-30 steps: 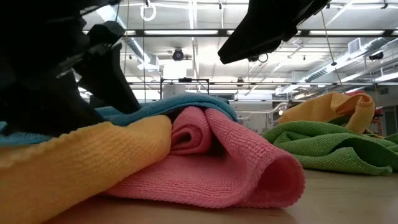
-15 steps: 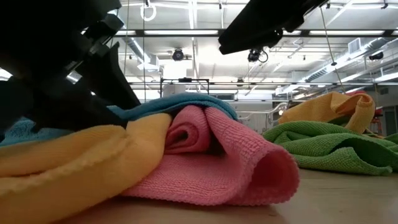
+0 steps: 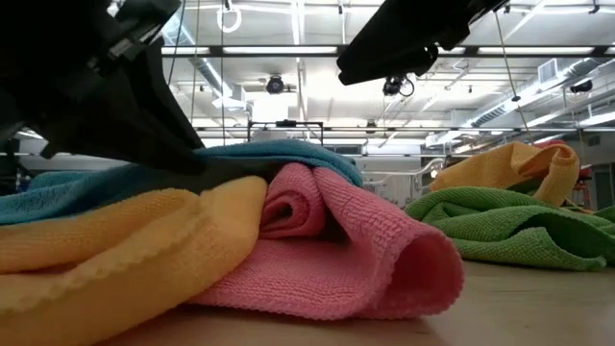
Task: Fold microfiber towels
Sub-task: Fold the bottom blue microfiber cloth
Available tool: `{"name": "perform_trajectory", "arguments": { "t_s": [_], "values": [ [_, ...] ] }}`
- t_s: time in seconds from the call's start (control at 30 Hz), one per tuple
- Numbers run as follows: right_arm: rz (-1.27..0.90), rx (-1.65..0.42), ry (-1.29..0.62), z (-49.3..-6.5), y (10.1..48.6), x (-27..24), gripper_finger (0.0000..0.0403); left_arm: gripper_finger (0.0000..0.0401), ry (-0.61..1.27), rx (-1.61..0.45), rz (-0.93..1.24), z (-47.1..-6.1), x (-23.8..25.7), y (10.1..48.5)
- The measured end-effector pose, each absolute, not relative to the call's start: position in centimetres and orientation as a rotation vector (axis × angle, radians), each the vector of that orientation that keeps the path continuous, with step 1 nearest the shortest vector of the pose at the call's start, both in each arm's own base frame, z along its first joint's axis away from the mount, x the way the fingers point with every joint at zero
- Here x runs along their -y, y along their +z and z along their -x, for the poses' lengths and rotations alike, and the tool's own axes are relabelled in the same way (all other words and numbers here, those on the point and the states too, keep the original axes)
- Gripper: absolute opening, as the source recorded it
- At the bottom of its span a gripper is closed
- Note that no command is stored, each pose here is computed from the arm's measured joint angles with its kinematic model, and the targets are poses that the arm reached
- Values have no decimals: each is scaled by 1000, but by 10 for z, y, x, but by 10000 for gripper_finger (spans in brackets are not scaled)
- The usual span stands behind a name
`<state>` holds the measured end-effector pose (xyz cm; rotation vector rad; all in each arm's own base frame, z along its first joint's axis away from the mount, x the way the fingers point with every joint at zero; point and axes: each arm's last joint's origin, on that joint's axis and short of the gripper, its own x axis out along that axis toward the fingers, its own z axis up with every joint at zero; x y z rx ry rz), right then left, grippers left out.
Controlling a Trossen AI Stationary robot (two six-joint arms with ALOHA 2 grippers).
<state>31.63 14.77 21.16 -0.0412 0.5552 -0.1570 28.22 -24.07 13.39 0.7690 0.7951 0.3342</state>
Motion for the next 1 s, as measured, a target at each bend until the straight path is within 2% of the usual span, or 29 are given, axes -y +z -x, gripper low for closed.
{"name": "perform_trajectory", "arguments": {
  "t_s": [0.3,0.7,0.83,1.0],
  "values": [
    [106,-497,-98,-332,188,-163,174,8,348,-811,-753,-284,235,138],
    [291,-468,-89,-357,160,-197,174,8,341,-861,-517,-290,214,169],
    [400,-543,-110,-374,155,-206,175,19,339,-874,-454,-293,209,174],
    [450,-569,-176,-387,153,-212,194,8,328,-849,-414,-289,209,187]
  ]
}}
